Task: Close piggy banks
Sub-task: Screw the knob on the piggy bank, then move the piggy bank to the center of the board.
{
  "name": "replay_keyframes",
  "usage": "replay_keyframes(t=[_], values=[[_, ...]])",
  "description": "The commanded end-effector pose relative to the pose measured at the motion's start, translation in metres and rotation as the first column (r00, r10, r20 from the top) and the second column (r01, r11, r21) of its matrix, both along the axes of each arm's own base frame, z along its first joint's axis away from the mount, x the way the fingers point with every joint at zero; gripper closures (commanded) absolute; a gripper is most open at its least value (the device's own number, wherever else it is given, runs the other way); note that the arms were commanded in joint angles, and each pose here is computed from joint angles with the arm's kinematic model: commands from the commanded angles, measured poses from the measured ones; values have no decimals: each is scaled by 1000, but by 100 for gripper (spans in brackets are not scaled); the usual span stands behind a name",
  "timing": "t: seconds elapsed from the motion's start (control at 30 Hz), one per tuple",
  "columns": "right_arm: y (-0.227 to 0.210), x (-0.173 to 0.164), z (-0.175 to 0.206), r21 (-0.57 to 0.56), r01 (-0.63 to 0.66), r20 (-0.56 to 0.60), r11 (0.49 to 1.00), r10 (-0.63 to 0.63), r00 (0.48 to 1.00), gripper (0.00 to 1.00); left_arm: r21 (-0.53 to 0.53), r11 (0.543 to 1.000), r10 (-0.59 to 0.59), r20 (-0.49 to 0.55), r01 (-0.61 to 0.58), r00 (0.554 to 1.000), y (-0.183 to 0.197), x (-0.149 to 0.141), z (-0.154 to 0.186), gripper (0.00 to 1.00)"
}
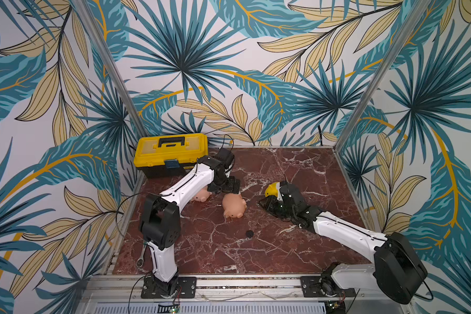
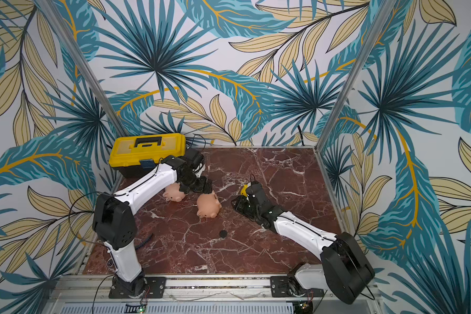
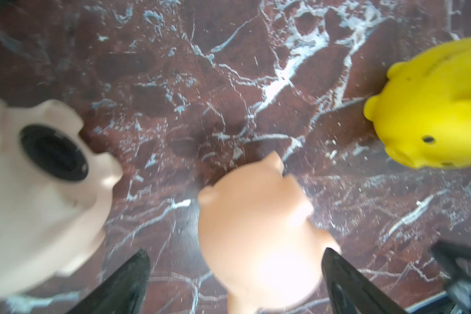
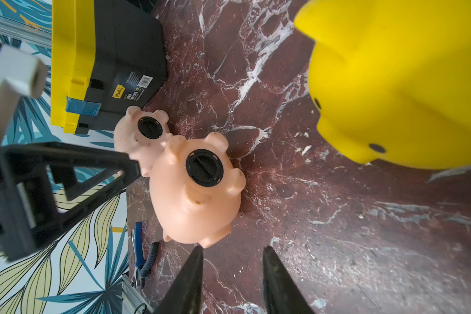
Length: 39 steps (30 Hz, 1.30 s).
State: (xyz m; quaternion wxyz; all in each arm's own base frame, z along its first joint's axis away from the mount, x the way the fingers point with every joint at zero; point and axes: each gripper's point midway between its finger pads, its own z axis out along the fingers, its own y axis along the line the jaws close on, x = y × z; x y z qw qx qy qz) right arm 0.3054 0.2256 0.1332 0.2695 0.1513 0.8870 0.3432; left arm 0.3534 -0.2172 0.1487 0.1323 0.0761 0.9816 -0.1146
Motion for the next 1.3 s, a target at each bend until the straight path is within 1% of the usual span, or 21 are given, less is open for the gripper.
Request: replay_keyframes(t=[0.0,0.1,0.13,0.17,0.27,0.37,0.5,0.63,0.7,0.83,1.07,1.27], values=[[-20,-6,1,-94,22,10,995,-21,1000,60,51,998,47,23,-48,999,9,-19,3,0],[-30,-8,9,-128,41,27,991,-38,999,58,87,995,54,41,-57,998,9,-37,1,0],[-34,-8,13,-136,51,42,989,-45,998,58,87,995,51,42,-54,998,6,-43,-2,0],[-40,-13,11,-164,53,27,985,-49,998,57,80,996,46,36,-48,998,2,-49,-5,1],[-51,-15,15,-194,72,37,978,-66,997,56,64,998,27,28,-28,999,-10,-62,-16,1],[-59,-17,19,-205,88,47,975,-80,996,55,70,997,10,18,-11,1000,-14,-67,-32,1],[-64,-19,21,-203,100,49,974,-92,995,55,91,996,-4,8,3,1000,-15,-64,-52,1],[-65,-20,21,-202,103,46,974,-96,994,54,98,995,1,21,-3,1000,-19,-54,-61,4],[-66,-20,19,-202,106,42,974,-100,994,54,115,993,15,44,-20,999,-18,-44,-64,5],[-67,-21,17,-206,108,38,973,-102,994,54,113,992,45,63,-52,997,-19,-23,-72,10],[-69,-23,11,-208,110,29,972,-106,994,54,120,988,88,90,-99,992,-15,14,-83,11],[-69,-24,11,-203,107,23,973,-105,994,54,104,988,100,110,-112,989,-17,44,-85,10]])
